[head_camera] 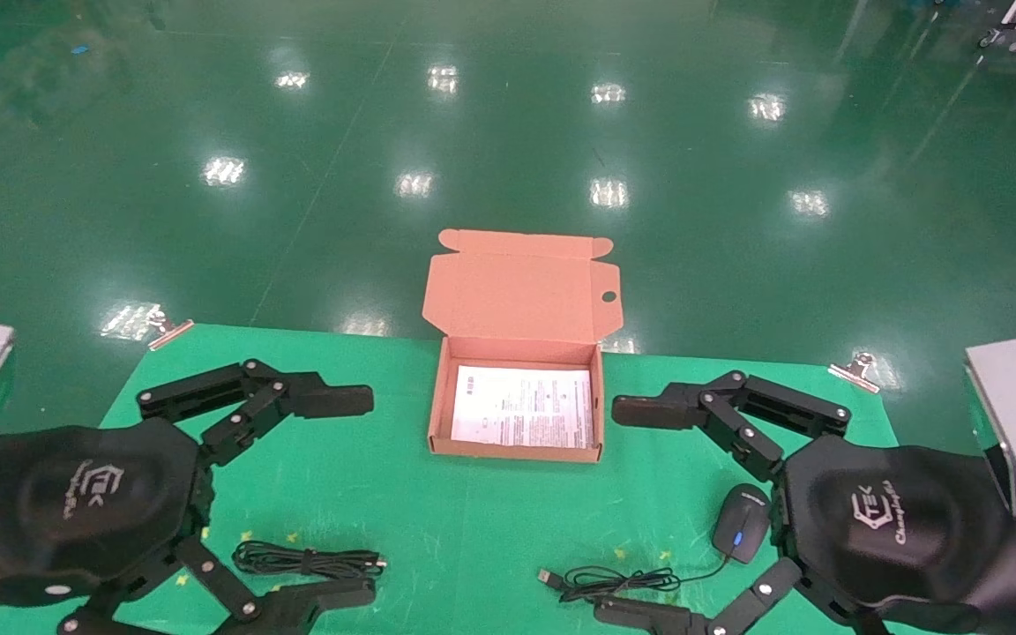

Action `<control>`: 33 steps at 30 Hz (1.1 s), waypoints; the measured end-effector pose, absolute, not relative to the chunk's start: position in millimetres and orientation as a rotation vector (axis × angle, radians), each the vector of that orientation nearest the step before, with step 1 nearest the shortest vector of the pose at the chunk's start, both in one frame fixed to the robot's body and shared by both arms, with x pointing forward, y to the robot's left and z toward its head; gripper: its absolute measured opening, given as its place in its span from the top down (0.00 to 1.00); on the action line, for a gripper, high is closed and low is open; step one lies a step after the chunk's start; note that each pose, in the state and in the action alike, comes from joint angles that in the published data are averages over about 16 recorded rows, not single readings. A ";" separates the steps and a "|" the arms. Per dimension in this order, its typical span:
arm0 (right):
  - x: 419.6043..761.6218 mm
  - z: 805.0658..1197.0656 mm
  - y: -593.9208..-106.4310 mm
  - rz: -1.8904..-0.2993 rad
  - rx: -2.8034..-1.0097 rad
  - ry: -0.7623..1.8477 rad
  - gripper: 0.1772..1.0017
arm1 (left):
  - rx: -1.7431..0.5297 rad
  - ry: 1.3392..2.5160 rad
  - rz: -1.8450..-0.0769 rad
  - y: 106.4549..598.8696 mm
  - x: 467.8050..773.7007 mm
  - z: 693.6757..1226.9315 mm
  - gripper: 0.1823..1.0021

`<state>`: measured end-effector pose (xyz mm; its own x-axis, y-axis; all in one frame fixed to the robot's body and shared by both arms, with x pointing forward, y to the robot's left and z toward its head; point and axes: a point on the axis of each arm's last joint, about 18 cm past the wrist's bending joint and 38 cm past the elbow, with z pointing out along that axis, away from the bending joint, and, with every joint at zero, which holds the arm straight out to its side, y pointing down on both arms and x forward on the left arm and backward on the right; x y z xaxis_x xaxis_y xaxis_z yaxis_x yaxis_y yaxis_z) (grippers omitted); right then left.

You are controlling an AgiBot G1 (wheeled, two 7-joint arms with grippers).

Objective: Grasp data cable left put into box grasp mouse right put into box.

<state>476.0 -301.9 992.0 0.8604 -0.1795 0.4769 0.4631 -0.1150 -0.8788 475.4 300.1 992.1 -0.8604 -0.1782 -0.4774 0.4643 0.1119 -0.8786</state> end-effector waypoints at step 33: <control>495.6 978.7 -295.3 -0.718 -1.951 -0.376 0.00 | 0.296 2.099 -1.508 294.4 493.4 981.0 0.00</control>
